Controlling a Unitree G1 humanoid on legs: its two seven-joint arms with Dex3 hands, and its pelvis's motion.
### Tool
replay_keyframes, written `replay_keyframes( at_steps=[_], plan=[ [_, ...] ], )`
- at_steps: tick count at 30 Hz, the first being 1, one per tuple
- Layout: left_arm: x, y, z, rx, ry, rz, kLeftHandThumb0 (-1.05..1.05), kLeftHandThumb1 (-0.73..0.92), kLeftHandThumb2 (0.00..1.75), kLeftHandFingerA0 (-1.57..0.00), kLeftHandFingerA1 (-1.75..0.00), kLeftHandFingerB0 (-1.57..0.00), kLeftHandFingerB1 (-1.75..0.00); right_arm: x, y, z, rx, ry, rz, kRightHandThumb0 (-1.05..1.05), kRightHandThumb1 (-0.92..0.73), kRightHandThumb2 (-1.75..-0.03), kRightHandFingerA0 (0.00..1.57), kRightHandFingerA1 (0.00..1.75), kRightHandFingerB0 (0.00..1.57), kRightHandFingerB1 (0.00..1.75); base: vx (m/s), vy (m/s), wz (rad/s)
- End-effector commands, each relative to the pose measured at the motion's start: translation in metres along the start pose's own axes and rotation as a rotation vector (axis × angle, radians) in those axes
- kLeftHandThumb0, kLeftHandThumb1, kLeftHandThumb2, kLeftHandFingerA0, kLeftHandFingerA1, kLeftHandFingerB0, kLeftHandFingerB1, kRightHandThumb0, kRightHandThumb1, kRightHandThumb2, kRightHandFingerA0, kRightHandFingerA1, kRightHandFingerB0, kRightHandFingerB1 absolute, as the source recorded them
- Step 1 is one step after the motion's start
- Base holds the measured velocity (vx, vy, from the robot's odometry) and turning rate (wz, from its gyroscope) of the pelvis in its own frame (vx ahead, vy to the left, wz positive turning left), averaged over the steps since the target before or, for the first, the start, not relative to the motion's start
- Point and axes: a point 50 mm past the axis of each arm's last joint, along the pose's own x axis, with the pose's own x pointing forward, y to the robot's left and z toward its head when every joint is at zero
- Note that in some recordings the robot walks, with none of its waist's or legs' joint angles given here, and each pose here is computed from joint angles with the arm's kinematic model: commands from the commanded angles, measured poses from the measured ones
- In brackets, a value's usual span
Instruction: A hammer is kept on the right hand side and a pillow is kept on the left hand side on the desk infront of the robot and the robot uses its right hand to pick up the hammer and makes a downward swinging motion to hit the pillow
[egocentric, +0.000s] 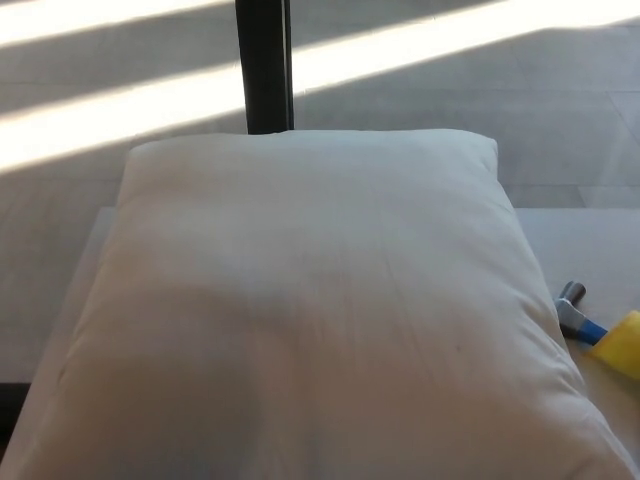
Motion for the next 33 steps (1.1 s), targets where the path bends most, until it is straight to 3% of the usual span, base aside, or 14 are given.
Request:
replay_keyframes(
  at_steps=[1, 2, 3, 9, 12, 22, 23, 24, 25, 26, 28, 29, 30, 33],
  plan=[
    [0.0, 0.007, 0.011, 0.037, -0.05, 0.019, -0.5, 0.6, 0.58, -0.76, -0.62, -0.73, -0.6, 0.004, -0.003, 0.009, -0.23, -0.087, 0.031, -0.77, -0.67, -0.6, 0.0, 0.22, 0.13, 0.24, 0.0, 0.0, 0.0],
    [0.0, 0.007, 0.01, 0.041, -0.047, 0.028, -0.5, 0.59, 0.58, -0.78, -0.62, -0.74, -0.59, 0.006, -0.001, 0.011, -0.248, -0.076, 0.034, -0.75, -0.67, -0.61, 0.0, 0.22, 0.14, 0.25, 0.0, 0.0, 0.0],
    [0.0, 0.007, 0.01, 0.041, -0.047, 0.029, -0.52, 0.58, 0.57, -0.77, -0.62, -0.72, -0.58, 0.008, 0.0, 0.011, -0.263, -0.062, 0.04, -0.77, -0.52, -0.9, 0.0, 0.2, 0.12, 0.34, 0.0, 0.0, 0.0],
    [0.0, 0.006, 0.009, 0.04, -0.04, 0.025, -0.5, 0.59, 0.58, -0.75, -0.63, -0.73, -0.6, 0.021, 0.003, 0.007, -0.364, 0.0, 0.066, -0.76, -0.5, -0.84, 0.0, 0.16, 0.13, 0.34, 0.0, 0.0, 0.0],
    [0.0, 0.006, 0.008, 0.045, -0.038, 0.021, -0.51, 0.59, 0.58, -0.74, -0.61, -0.75, -0.6, 0.024, 0.003, 0.007, -0.39, 0.013, 0.06, -0.69, -0.47, -0.86, 0.0, 0.24, 0.11, 0.37, 0.0, 0.0, 0.0],
    [0.0, 0.005, 0.009, 0.05, -0.043, 0.02, -0.52, 0.6, 0.58, -0.75, -0.64, -0.76, -0.62, 0.037, 0.005, 0.016, -0.428, 0.025, 0.062, -0.77, -0.5, -0.83, 0.05, 0.39, 0.16, 0.41, 0.0, 0.0, 0.0],
    [0.0, 0.004, 0.01, 0.026, -0.041, 0.027, -0.5, 0.58, 0.58, -0.77, -0.62, -0.76, -0.61, 0.039, 0.009, 0.017, -0.44, 0.029, 0.072, -0.72, -0.63, -0.59, 0.05, 0.41, 0.21, 0.29, 0.0, 0.0, 0.0],
    [0.0, 0.004, 0.009, 0.03, -0.041, 0.026, -0.5, 0.59, 0.58, -0.76, -0.61, -0.77, -0.61, 0.039, 0.013, 0.018, -0.438, 0.027, 0.084, -0.78, -0.5, -0.87, 0.03, 0.36, 0.14, 0.42, 0.0, 0.0, 0.0],
    [0.0, 0.004, 0.009, 0.066, -0.043, 0.018, -0.52, 0.6, 0.58, -0.75, -0.59, -0.76, -0.6, 0.04, 0.017, 0.018, -0.457, 0.034, 0.094, -0.75, -0.5, -0.85, 0.05, 0.43, 0.12, 0.4, 0.0, 0.0, 0.0],
    [0.0, 0.003, 0.009, 0.065, -0.043, 0.018, -0.52, 0.6, 0.58, -0.79, -0.63, -0.75, -0.61, 0.041, 0.019, 0.019, -0.462, 0.032, 0.102, -0.71, -0.62, -0.6, 0.06, 0.38, 0.2, 0.28, 0.0, 0.0, 0.0],
    [0.0, 0.003, 0.009, 0.065, -0.047, 0.019, -0.52, 0.6, 0.58, -0.8, -0.63, -0.75, -0.61, 0.04, 0.024, 0.021, -0.477, 0.019, 0.126, -0.72, -0.63, -0.59, 0.03, 0.42, 0.18, 0.28, 0.0, 0.0, 0.0],
    [0.0, 0.003, 0.009, 0.058, -0.043, 0.018, -0.51, 0.59, 0.58, -0.78, -0.61, -0.74, -0.6, 0.039, 0.028, 0.024, -0.489, 0.001, 0.142, -0.75, -0.49, -0.88, 0.01, 0.36, 0.14, 0.39, 0.0, 0.0, 0.0],
    [0.0, 0.003, 0.009, 0.047, -0.046, 0.018, -0.53, 0.58, 0.58, -0.78, -0.63, -0.78, -0.62, 0.038, 0.034, 0.027, -0.514, -0.027, 0.161, -0.73, -0.64, -0.59, 0.02, 0.42, 0.17, 0.28, 0.0, 0.0, 0.0],
    [0.0, 0.003, 0.008, 0.054, -0.045, 0.008, -0.53, 0.6, 0.58, -0.78, -0.61, -0.76, -0.6, 0.036, 0.044, 0.031, -0.542, -0.063, 0.187, -0.74, -0.63, -0.6, 0.03, 0.37, 0.18, 0.27, 0.0, 0.0, 0.0]
  ],
)
